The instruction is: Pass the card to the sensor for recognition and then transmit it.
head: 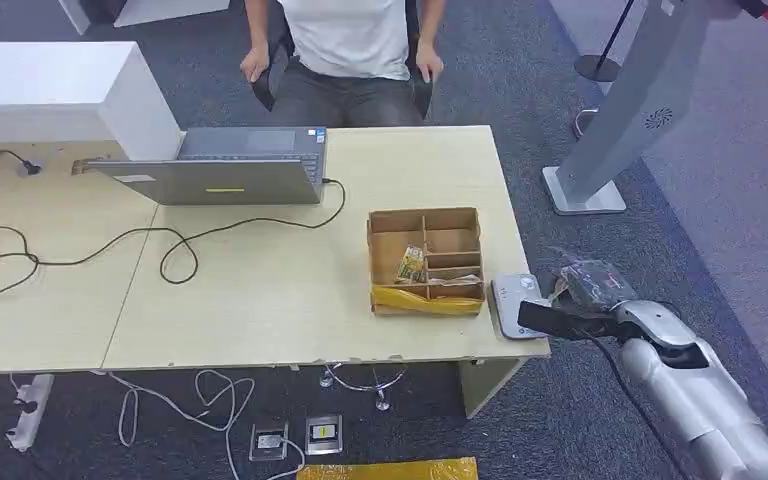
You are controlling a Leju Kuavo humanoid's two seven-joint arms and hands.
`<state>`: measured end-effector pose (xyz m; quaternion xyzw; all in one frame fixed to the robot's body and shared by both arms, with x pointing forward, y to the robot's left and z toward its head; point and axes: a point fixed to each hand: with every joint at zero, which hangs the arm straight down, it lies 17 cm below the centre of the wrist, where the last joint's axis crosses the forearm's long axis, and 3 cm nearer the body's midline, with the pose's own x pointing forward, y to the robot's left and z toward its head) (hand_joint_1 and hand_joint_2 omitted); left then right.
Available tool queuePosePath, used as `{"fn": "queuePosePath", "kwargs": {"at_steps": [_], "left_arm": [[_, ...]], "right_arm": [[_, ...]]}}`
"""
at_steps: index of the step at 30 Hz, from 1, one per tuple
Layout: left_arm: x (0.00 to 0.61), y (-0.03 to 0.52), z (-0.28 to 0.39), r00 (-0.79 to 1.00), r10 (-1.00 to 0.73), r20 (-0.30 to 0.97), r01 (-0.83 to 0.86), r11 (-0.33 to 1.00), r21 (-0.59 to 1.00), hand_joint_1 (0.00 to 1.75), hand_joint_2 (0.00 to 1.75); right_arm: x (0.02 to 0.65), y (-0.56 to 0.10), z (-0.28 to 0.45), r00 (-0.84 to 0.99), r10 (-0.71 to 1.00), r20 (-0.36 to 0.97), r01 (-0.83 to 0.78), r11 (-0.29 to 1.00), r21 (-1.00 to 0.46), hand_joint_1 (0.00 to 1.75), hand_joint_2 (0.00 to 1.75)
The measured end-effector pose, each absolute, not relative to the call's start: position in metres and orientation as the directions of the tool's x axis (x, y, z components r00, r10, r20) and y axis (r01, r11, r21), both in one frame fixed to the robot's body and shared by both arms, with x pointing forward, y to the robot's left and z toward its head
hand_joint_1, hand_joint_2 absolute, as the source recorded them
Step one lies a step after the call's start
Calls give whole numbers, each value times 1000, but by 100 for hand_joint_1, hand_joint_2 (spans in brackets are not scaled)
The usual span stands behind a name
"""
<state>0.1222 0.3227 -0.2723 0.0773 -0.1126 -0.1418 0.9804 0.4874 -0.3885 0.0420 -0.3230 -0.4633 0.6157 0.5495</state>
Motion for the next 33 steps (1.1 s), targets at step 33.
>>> {"fn": "queuePosePath", "kwargs": {"at_steps": [33], "left_arm": [[122, 318, -273, 923, -331, 195, 296, 937, 187, 0, 0]], "right_arm": [[495, -356, 50, -224, 961, 164, -332, 83, -940, 175, 175]]}}
